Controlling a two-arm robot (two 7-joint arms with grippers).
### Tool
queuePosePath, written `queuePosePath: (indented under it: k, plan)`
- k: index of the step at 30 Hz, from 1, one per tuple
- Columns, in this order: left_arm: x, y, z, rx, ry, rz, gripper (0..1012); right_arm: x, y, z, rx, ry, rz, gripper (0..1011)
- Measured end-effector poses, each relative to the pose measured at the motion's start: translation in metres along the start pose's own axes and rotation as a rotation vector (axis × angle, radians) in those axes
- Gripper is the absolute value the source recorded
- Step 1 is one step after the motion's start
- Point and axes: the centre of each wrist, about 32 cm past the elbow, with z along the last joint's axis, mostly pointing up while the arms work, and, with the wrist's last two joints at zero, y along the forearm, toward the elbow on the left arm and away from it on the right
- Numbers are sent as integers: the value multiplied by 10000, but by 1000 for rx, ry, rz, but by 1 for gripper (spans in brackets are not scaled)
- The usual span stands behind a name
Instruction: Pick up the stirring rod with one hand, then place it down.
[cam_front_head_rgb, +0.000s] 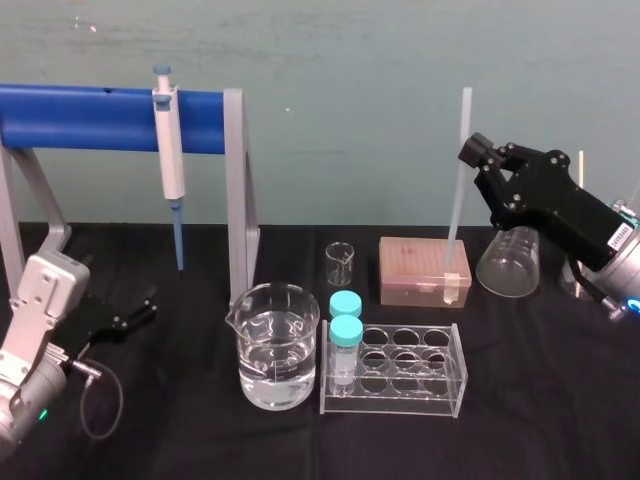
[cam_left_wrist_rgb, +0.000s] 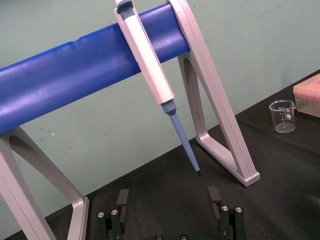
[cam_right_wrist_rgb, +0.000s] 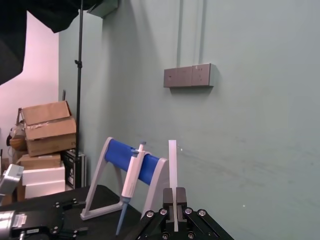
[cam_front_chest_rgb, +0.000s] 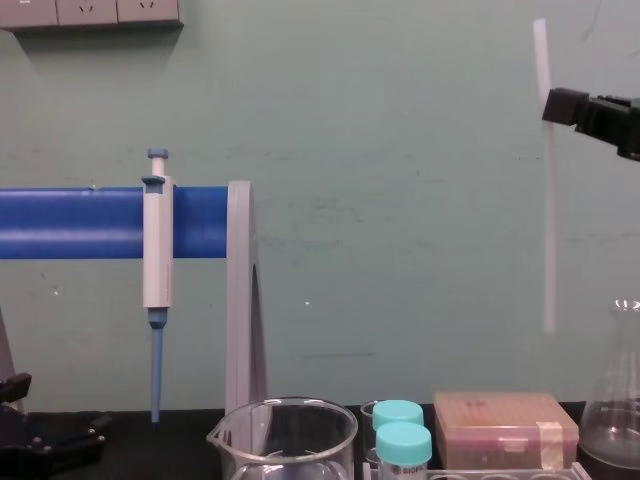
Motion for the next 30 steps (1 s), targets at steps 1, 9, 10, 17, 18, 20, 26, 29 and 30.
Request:
queuePosePath:
  k: [1,9,10,17,18,20,26,29,30]
  plan:
    - [0,0,0,0,0,0,1000,7,2,2,-1,-1,-1,39]
    - [0,0,0,0,0,0,1000,53,13,-6,-12,-7,-21,39]
    - [0,0,0,0,0,0,1000,52,15,-8,-13,-7,-22,39]
    - [0,0,0,0,0,0,1000,41,20,-23,-14,-6,-24,39]
    - [0,0,0,0,0,0,1000,37,21,-26,-15,-5,-24,39]
    - [0,0,0,0,0,0,1000,35,20,-30,-16,-4,-25,39]
    - [0,0,0,0,0,0,1000,30,23,-41,-17,1,-27,39]
    - [0,0,0,0,0,0,1000,31,23,-49,-18,3,-28,39]
    - [0,0,0,0,0,0,1000,31,23,-51,-18,3,-29,39]
